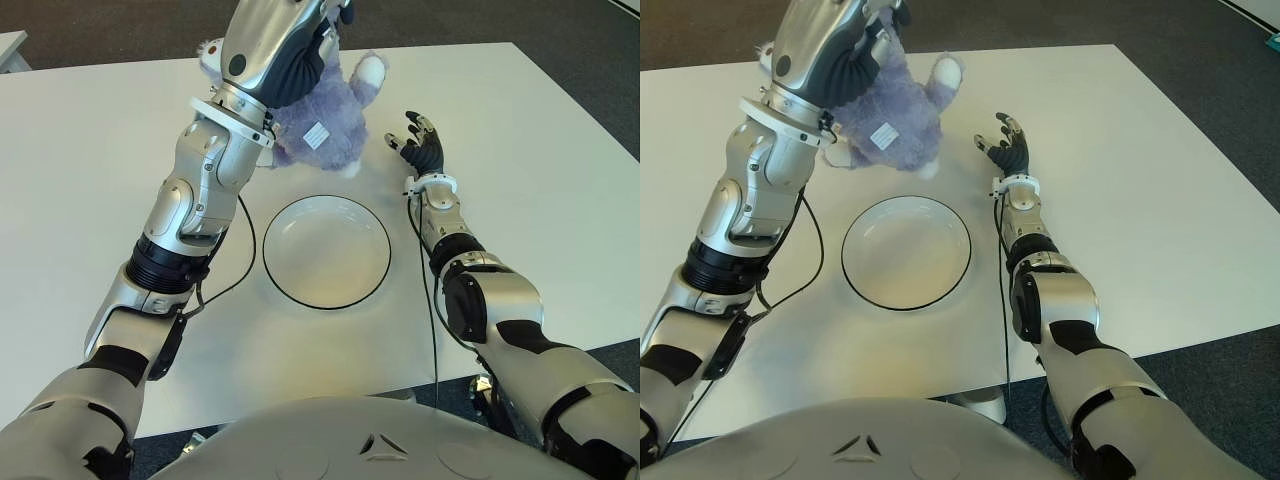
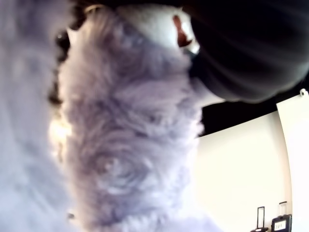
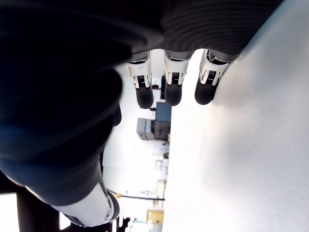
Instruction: Put the doll into the plate.
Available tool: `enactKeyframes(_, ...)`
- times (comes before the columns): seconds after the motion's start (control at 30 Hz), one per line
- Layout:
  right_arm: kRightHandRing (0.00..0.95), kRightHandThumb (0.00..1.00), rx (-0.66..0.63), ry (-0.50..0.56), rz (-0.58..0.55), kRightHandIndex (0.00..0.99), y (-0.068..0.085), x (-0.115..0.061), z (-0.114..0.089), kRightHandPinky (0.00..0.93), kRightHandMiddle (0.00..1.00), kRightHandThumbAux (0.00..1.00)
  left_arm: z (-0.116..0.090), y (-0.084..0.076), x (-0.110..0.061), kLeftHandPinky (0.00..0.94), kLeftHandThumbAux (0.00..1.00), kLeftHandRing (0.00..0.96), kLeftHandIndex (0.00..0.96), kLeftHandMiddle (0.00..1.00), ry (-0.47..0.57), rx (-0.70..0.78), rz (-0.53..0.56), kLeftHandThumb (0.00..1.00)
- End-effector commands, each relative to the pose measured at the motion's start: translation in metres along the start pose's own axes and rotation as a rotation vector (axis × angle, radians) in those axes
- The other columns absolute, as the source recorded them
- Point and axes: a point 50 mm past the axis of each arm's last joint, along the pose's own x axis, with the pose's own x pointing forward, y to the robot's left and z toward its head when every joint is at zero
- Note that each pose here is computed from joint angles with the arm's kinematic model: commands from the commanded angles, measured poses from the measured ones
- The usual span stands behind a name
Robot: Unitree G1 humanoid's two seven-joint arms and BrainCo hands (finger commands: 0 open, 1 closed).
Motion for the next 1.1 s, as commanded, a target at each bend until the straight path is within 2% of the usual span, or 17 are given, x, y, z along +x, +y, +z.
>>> enactKeyframes(0.03,0.0,0.353,0.02,0.254,0.029,0.134,0.011,-0.029,-0.059,0.039,0.031,0.84,-0.002,0.005,-0.004,0.84,0.661,0.829,0.41,0.553,-0.003,0.014,-0.022,0.858)
enactKeyframes(0.3,0.0,0.342,0.013,0.249,0.029,0.136,0.011,-0.029,-0.058,0.035,0.031,0.839,0.0,0.008,-0.005,0.805,0.662,0.82,0.407,0.549,-0.047,0.047,-0.009,0.857)
enactKeyframes(0.7,0.015,0.268,-0.016,0.235,0.018,0.107,0.012,-0.029,-0.058,0.068,0.04,0.852,0.003,0.008,-0.01,0.831,0.661,0.815,0.408,0.555,-0.134,0.103,0.056,0.857)
enactKeyframes(0.9,0.043,0.275,-0.025,0.231,0.029,0.118,0.011,-0.028,-0.057,0.072,0.068,0.868,0.003,0.009,-0.013,0.863,0.663,0.828,0.405,0.556,-0.164,0.1,0.055,0.855)
enactKeyframes(1.1,0.088,0.319,-0.025,0.242,0.041,0.108,0.01,-0.028,-0.058,0.123,0.106,0.873,0.004,0.01,-0.014,0.861,0.663,0.831,0.409,0.56,-0.155,0.124,0.053,0.854)
